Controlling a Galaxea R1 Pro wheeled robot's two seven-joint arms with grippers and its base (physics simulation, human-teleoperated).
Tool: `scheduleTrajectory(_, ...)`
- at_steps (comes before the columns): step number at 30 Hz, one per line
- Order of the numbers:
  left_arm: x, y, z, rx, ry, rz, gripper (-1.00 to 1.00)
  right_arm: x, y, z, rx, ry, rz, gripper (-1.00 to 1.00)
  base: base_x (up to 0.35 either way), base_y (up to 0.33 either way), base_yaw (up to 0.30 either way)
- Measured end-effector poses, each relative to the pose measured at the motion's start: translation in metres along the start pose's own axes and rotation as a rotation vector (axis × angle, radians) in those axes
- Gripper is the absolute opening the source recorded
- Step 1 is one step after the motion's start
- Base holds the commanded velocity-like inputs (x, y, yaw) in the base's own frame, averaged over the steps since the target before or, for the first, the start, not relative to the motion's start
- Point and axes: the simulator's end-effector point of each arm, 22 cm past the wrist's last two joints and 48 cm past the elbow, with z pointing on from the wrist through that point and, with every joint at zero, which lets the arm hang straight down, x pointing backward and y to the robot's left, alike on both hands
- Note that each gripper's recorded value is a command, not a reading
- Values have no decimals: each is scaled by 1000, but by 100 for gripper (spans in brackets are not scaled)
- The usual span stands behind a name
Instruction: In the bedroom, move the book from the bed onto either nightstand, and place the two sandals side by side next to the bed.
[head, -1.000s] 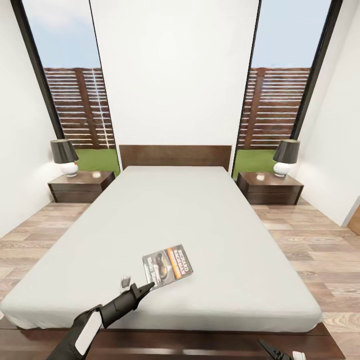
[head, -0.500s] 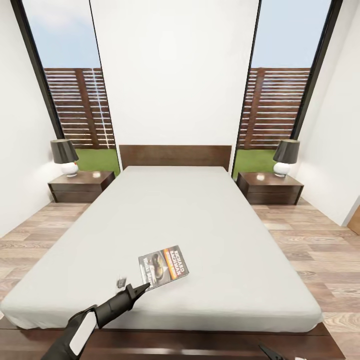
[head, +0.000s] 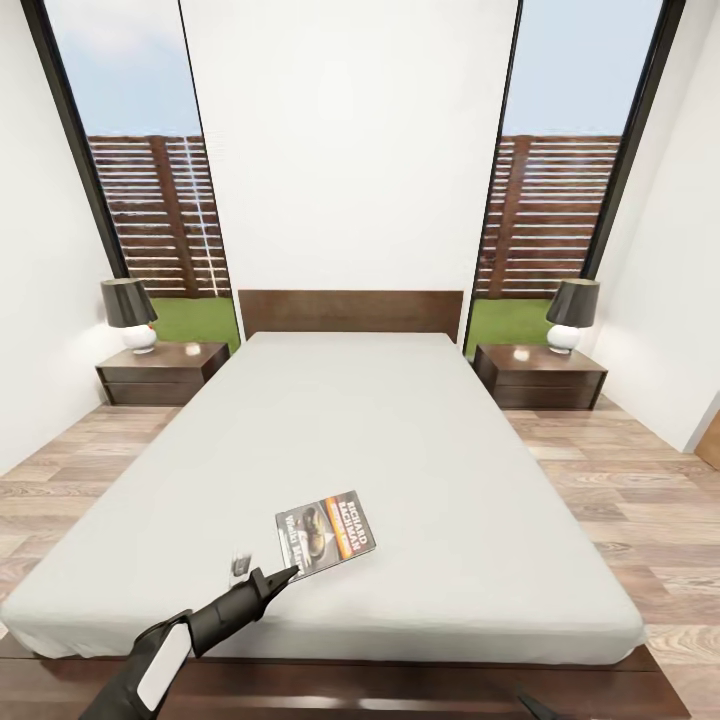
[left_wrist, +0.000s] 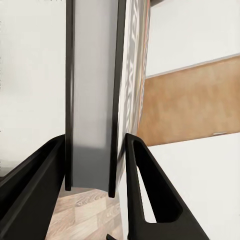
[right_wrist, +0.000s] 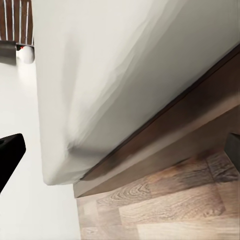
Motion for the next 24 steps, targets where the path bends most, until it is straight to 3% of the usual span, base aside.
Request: scheduleTrajectory(24,-1,0,-1,0,-1,0,-100,2,-2,-1,3,1,5,100,-12,24,0)
